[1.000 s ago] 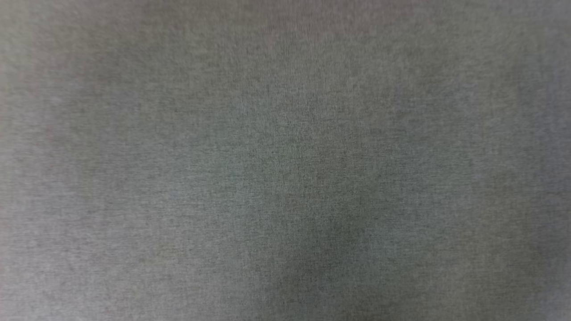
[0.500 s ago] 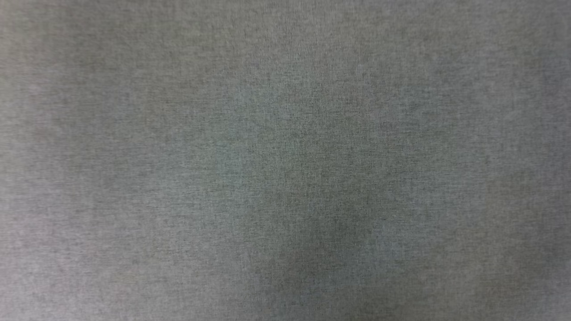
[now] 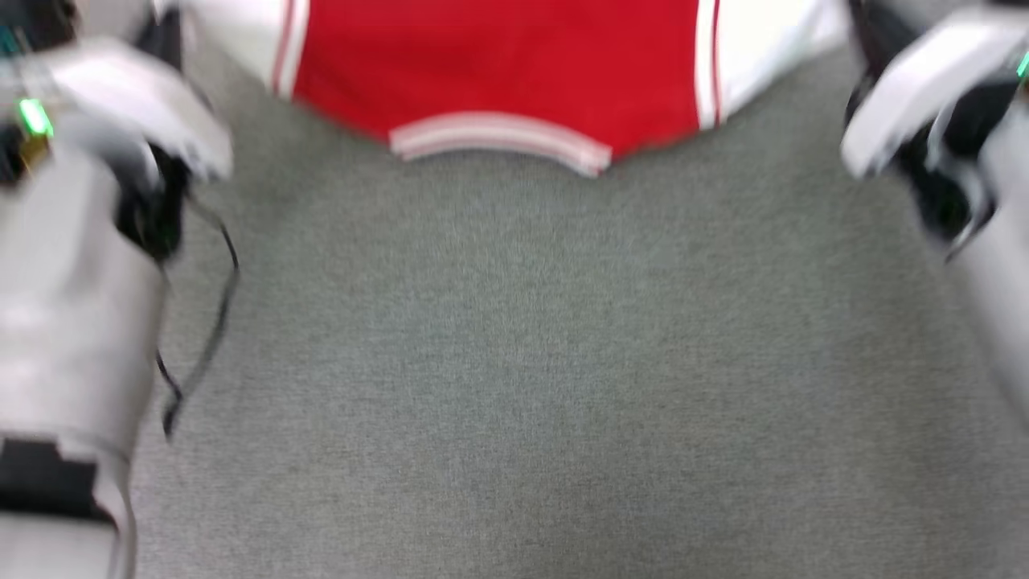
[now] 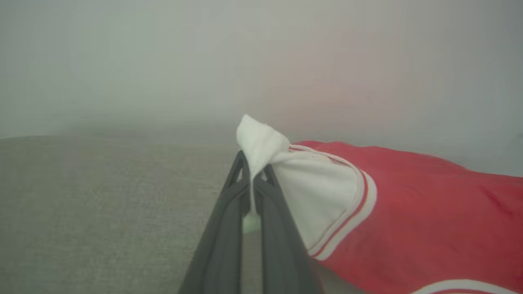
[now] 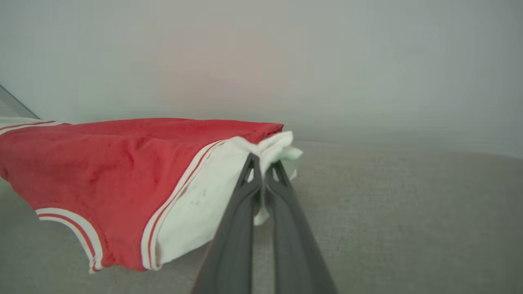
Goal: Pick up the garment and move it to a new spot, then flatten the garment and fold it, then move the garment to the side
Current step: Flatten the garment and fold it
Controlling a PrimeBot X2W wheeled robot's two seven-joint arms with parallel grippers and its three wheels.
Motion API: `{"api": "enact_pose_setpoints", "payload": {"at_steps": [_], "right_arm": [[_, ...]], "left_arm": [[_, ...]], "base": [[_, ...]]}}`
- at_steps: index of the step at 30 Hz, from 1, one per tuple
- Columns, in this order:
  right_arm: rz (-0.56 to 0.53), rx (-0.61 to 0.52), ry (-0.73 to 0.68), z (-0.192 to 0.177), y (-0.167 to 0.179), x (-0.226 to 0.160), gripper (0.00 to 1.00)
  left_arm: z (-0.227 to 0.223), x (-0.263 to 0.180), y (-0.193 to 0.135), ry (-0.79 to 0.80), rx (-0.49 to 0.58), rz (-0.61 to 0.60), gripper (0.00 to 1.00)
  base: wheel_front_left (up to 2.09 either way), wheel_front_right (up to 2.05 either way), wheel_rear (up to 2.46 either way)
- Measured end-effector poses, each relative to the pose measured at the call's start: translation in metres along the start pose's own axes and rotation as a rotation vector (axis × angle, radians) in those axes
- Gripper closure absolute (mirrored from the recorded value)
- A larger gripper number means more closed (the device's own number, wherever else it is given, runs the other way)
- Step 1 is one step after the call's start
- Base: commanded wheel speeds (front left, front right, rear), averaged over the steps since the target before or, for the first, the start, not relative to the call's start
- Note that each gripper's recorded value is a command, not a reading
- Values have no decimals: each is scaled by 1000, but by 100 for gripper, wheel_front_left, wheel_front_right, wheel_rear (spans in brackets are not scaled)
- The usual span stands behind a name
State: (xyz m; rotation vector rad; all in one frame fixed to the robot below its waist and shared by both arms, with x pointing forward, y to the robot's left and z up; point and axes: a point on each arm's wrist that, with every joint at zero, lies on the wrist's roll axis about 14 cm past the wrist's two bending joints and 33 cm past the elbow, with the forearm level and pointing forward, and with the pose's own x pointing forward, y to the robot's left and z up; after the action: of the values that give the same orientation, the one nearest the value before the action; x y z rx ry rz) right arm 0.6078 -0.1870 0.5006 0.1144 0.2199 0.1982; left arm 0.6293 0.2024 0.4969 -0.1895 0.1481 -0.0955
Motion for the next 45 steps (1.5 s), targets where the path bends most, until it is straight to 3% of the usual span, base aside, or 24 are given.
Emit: {"api": "enact_pose_setpoints", "payload": {"at_steps": [17,33,34,35,36,39,45], "right_arm": [[-37,125,35,-76,-4,-167,100],[-147,187,394,-186,-2,-287,100],[-149,188,414,-188,-1,-290,75],[-151,202,412,-187,2,-290,25],[-149,202,399,-183,5,-288,0],[-151,198,350,-166,7,-280,0],[-186,177,96,-88,-12,-234,0]], "left_arm": [[-68,-171,17,62,-62,76,100],[-109,-296,14,297,-39,176,100],[-109,-298,12,300,-41,173,100],[-109,-300,9,300,-46,170,100],[-107,-300,6,292,-53,164,100],[-100,-302,-3,254,-68,152,100],[-85,-298,-11,181,-74,140,100]], "base": [[0,0,0],[0,0,0],[0,0,0],[0,0,0],[0,0,0],[0,0,0],[0,0,0]]}}
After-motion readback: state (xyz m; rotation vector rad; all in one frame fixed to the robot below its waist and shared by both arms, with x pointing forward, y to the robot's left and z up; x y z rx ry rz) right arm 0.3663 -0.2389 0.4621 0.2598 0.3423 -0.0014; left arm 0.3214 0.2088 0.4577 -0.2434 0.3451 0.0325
